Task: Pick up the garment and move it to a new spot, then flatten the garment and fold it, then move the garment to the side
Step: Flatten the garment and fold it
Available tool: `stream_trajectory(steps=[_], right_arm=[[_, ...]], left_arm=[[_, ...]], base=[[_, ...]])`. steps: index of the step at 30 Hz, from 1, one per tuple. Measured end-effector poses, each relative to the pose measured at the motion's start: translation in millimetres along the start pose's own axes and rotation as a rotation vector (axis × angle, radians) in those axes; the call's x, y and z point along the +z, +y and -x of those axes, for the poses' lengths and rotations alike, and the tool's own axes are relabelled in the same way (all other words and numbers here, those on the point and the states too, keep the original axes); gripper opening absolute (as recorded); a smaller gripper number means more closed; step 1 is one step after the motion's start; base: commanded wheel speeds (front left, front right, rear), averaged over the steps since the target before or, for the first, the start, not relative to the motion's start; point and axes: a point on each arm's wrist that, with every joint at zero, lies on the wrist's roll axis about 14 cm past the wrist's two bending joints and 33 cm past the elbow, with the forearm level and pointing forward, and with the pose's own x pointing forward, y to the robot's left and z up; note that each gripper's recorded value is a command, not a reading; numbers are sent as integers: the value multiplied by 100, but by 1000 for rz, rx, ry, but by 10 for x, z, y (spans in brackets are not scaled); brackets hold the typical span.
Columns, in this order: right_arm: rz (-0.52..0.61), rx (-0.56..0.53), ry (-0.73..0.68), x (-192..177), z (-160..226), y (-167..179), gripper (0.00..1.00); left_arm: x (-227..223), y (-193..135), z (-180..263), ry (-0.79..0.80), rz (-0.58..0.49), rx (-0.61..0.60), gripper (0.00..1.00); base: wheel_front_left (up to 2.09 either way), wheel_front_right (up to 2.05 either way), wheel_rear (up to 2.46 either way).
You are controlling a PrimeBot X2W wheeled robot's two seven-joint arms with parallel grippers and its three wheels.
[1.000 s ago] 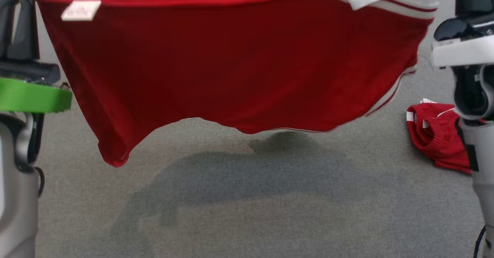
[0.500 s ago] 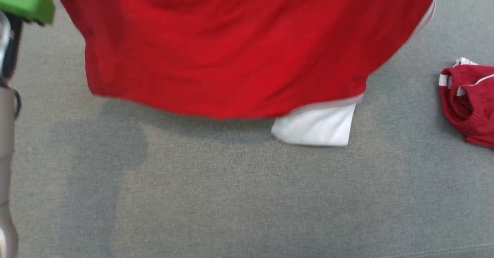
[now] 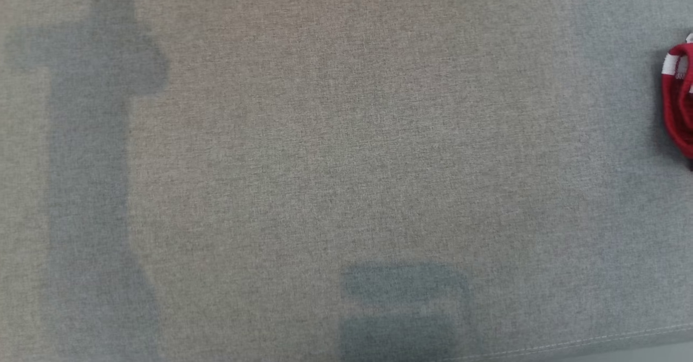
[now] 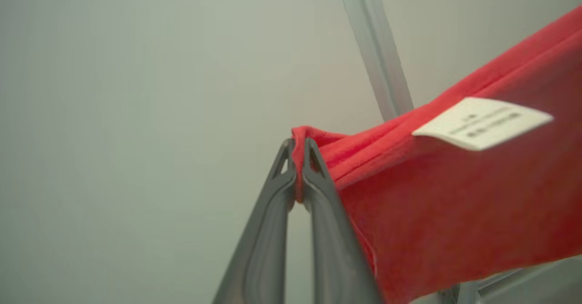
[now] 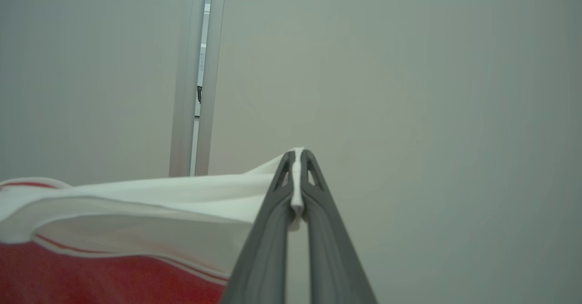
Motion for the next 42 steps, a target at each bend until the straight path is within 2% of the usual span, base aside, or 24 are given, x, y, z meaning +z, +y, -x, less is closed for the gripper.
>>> stream_trajectory(steps=[3, 5, 6, 7, 10, 13, 18, 25, 36, 42], right_arm=[[-38, -10, 125, -498, 340, -40, 0], [-79, -7, 231, -869, 670, 3, 0], [-120, -16, 340, -1208, 1072, 27, 0], [-133, -14, 393, -1345, 1277, 52, 0], [-180, -33, 517, -1608, 1859, 83, 0], [-218, -44, 625, -1749, 2392, 170, 0], [-286, -70, 753, -1780, 3107, 342, 0], [-293, -86, 897, -1642, 3942, 491, 0], [-333, -162, 990, -1260, 4856, 616, 0], [-358, -188, 993, -1109, 5114, 675, 0]], left_arm=[[-629, -151, 297, 154, 80, 18, 0], [-999, -364, 577, 255, 143, 11, 0], [-1298, -566, 907, 344, 212, 21, 0], [-1437, -679, 1099, 395, 234, 16, 0], [-1729, -979, 1701, 533, 339, 49, 0], [-1830, -1184, 2180, 628, 417, 83, 0], [-1796, -1376, 2778, 726, 501, 144, 0], [-1590, -1358, 3378, 785, 544, 221, 0], [-1150, -1500, 4099, 826, 535, 183, 0], [-979, -1445, 4292, 806, 537, 209, 0]], base=[[0, 0, 0], [0, 0, 0], [0, 0, 0], [0, 0, 0], [0, 0, 0], [0, 0, 0], [0, 0, 0], [0, 0, 0], [0, 0, 0], [0, 0, 0]])
